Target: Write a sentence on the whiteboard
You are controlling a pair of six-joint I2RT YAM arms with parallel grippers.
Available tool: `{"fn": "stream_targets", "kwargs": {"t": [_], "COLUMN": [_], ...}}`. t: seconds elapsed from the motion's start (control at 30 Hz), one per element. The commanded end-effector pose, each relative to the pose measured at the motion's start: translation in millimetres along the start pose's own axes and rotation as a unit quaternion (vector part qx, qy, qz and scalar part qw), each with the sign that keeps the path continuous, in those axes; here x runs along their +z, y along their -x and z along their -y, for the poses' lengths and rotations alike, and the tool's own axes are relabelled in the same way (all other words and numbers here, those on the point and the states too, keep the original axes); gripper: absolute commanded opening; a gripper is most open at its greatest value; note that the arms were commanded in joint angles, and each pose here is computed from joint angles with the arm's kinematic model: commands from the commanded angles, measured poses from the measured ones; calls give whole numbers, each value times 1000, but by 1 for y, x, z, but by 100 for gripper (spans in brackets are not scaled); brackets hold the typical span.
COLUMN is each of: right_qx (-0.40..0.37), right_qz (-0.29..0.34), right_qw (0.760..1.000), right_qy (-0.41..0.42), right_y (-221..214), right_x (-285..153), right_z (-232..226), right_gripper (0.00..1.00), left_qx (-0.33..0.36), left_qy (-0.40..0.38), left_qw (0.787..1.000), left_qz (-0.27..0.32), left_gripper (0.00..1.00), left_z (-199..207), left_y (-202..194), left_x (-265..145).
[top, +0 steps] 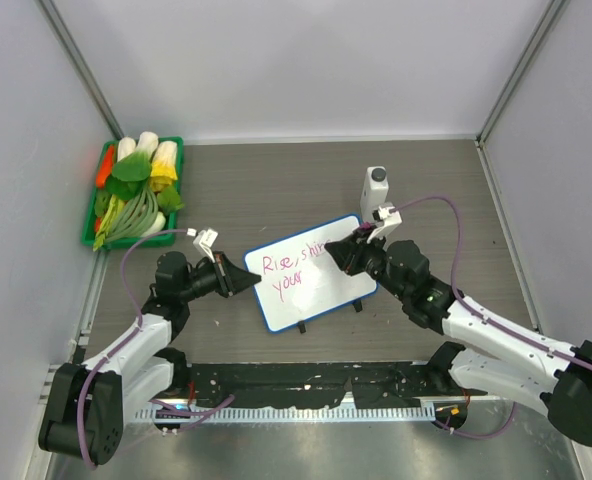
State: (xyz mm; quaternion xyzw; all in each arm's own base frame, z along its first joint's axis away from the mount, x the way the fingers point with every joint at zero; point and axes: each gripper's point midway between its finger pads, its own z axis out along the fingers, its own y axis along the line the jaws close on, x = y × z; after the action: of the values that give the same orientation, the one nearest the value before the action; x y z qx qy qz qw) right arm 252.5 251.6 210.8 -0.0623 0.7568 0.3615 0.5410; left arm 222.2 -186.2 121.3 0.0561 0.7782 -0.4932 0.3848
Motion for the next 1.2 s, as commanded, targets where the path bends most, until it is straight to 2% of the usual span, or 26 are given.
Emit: {"fn": "stream_targets", "kwargs": {"t": [0.0, 0.33, 0.57, 0.9, 1.17], "right_qx": [-7, -18, -15, -14, -9], "right_qz": [10, -1, 0, -16, 6], "right_qw": [1000, 1000, 1000, 1000, 1000], "right_qy": [12, 5, 5, -6, 4], "right_y": [3, -15, -11, -26, -13], "right_x": [-7, -11, -9, 10, 15], "right_z": [-3, 1, -2, 0, -10], "right_gripper": [1, 1, 1, 1, 2], "left_qx": [41, 41, 38, 39, 40], "left_qy": [22, 23, 23, 23, 24], "left_qw": [999, 999, 999, 999, 999], "left_qz": [23, 22, 20, 22, 22], "left_gripper": [0, 0, 0, 0, 0], "left_z": [-11, -11, -12, -11, -12], "left_y": [9, 9, 8, 9, 9], "left_x": [0, 0, 1, 0, 0]}}
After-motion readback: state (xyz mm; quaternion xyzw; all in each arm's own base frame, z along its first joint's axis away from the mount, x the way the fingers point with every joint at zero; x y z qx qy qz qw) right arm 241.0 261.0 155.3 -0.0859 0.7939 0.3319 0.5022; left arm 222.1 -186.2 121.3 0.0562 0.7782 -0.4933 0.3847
